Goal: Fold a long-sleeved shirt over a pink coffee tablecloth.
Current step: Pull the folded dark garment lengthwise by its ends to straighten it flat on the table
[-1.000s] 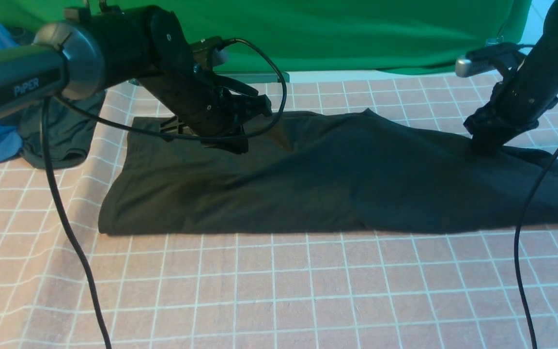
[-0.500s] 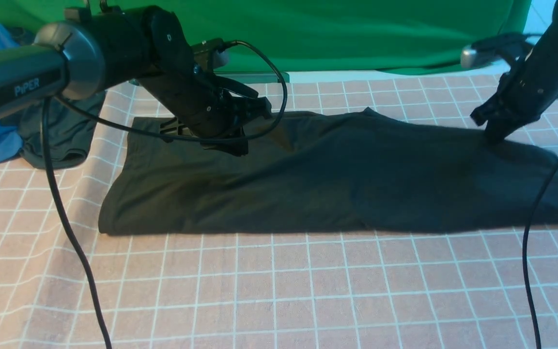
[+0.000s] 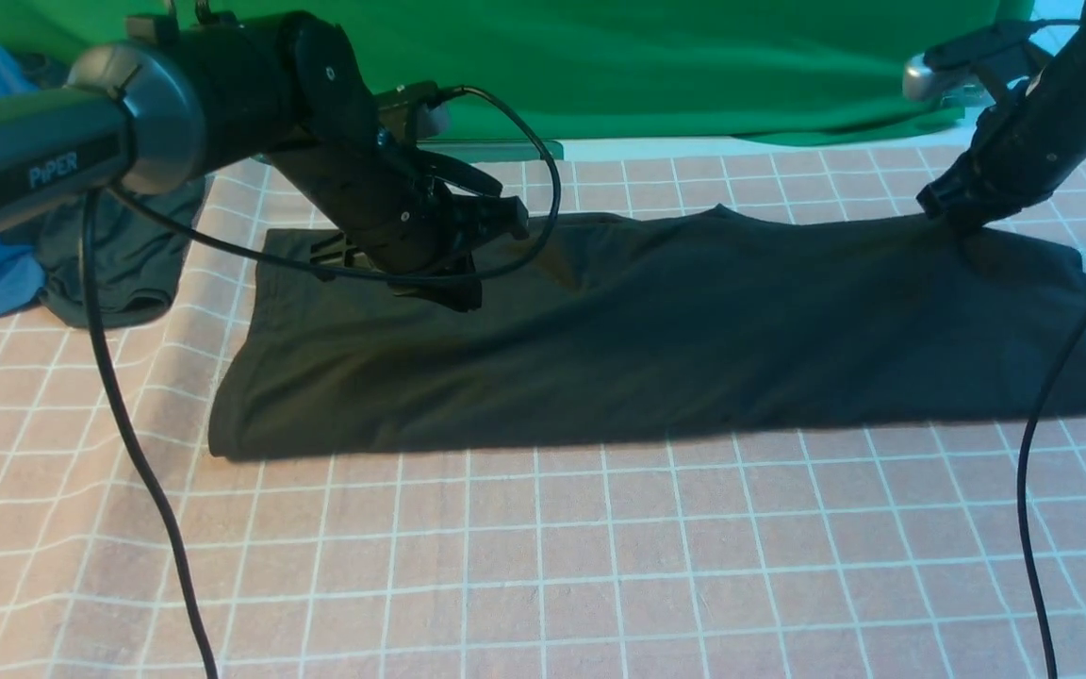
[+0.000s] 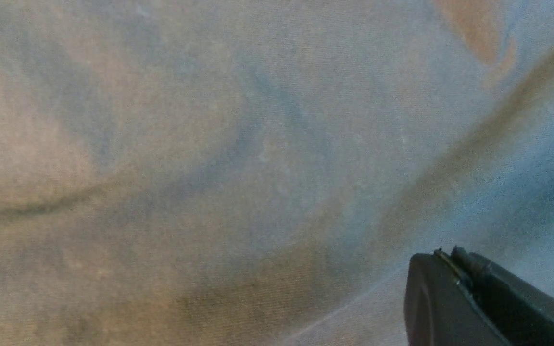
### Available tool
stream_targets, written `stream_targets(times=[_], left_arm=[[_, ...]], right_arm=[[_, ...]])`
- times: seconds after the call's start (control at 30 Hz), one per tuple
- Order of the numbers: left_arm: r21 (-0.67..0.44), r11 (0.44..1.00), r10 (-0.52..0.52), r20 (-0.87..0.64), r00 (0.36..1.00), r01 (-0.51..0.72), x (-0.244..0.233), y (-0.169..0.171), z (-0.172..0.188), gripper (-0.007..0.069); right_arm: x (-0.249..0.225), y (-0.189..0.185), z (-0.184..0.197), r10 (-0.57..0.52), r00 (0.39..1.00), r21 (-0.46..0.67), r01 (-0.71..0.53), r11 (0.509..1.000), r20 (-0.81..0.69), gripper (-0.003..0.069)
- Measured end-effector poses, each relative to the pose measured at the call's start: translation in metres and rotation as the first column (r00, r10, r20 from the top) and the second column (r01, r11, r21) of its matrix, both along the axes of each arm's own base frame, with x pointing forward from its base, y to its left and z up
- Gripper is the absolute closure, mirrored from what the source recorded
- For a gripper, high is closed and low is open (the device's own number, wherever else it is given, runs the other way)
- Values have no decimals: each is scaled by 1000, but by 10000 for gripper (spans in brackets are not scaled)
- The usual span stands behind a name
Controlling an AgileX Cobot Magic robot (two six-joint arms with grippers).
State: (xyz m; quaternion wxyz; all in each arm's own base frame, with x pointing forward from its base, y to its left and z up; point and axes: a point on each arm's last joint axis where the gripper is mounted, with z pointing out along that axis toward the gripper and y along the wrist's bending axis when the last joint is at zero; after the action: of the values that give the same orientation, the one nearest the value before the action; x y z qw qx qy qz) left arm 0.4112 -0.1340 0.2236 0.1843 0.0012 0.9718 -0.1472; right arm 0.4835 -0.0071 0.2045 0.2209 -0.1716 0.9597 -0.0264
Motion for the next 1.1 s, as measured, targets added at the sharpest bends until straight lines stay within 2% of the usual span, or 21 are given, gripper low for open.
stream_targets(times=[0.13, 0.23, 0.33, 0.43, 0.5, 0.57, 0.63, 0.77, 0.83, 0.9, 1.0, 1.1], left_arm=[[22, 1000, 7, 5, 1000, -7, 0, 2, 0, 613], [60, 996, 70, 19, 997, -71, 2, 12, 4, 613], [91, 983, 157, 59, 986, -162, 1, 30, 20, 613], [90, 970, 222, 72, 973, -228, 0, 50, 34, 613], [92, 962, 252, 65, 966, -257, -2, 62, 39, 613], [94, 955, 277, 61, 959, -282, -2, 73, 42, 613], [85, 953, 287, 56, 956, -291, -3, 79, 44, 613], [28, 977, 213, 15, 977, -214, -7, 67, 44, 613], [-3, 987, 162, -8, 987, -162, -12, 49, 39, 613], [-10, 993, 119, -7, 993, -119, -15, 32, 29, 613], [4, 997, 82, -30, 996, -82, -17, 15, 10, 613], [32, 996, 87, -73, 994, -85, -15, 9, -10, 613]], right_arm=[[4, -2, -12, 6, 1000, -29, -6, 1000, -2, 479], [4, -7, -12, -19, 1000, -69, 19, 997, 0, 368], [0, -14, -2, -82, 997, -132, 83, 988, 8, 317], [-9, -19, 20, -135, 991, -164, 135, 977, 10, 358], [-18, -20, 38, -157, 988, -170, 156, 973, 5, 440], [-28, -19, 56, -177, 984, -156, 174, 972, -8, 554], [-38, -15, 69, -189, 981, -102, 185, 977, -34, 608], [-52, 1, 84, -147, 983, 71, 155, 985, -112, 622], [-55, 19, 86, -78, 986, 196, 106, 975, -145, 623], [-56, 38, 81, -27, 988, 271, 69, 960, -155, 623], [-56, 63, 69, 16, 987, 308, 35, 951, -161, 623], [-54, 86, 52, 65, 983, 312, -8, 950, -170, 623]])
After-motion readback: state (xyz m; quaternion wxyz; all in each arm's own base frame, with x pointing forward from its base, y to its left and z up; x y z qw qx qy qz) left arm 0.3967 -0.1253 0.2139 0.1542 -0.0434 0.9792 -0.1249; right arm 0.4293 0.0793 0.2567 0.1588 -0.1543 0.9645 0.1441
